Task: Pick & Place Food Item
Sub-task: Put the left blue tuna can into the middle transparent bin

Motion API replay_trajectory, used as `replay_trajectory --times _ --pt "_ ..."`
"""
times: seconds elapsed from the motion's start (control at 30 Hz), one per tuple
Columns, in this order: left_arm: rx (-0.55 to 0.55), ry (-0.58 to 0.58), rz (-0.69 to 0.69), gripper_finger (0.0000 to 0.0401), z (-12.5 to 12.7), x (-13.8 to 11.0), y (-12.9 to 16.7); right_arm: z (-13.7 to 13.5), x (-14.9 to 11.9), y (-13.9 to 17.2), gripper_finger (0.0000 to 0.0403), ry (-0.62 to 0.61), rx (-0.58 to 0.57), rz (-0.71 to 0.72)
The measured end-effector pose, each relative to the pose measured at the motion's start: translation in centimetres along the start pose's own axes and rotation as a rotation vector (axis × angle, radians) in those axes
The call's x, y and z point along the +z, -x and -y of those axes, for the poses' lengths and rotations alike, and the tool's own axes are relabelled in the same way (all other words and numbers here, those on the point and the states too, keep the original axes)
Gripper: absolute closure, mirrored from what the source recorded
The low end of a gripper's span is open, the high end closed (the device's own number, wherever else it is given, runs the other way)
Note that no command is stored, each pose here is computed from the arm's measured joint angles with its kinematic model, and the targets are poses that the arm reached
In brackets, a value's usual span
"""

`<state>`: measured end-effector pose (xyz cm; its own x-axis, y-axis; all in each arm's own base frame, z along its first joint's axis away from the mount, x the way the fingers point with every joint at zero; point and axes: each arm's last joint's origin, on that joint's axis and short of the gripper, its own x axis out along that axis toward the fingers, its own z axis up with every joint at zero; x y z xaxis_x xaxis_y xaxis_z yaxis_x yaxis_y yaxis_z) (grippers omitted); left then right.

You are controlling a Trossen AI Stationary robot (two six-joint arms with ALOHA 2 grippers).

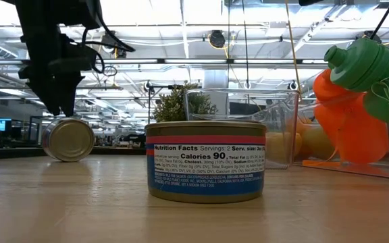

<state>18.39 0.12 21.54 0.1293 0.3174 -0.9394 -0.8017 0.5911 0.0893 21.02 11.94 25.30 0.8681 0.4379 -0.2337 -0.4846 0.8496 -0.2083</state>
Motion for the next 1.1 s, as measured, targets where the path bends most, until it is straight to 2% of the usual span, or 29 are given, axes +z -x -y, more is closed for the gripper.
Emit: replay_trajectory --times 0.2,0.37,0.57,0.83,1.1 --pt "-0.028 -0.001 -0.035 0.008 0.1 -0.1 0.0 0.0 0.0 0.0 0.0204 0.0 0.0 0.0" --pt "-0.03 0.005 -0.05 0.0055 0.0 -0.3 -0.3 0.0 0.0 0.0 0.0204 0.0 0.0 0.0" --pt "0.006 0.02 -0.024 0.005 -0.3 -1.0 -1.8 0.0 0.0 0.0 0.0204 0.0 0.001 0.0" --pt "-0.072 0.002 0.048 0.005 0.4 -1.3 -3.7 0.0 0.0 0.0 0.0204 0.0 0.001 0.0" --pt "-0.066 -0.01 0.023 0.0052 0.3 -1.8 -4.3 0.0 0.0 0.0 0.0204 0.0 0.001 0.0"
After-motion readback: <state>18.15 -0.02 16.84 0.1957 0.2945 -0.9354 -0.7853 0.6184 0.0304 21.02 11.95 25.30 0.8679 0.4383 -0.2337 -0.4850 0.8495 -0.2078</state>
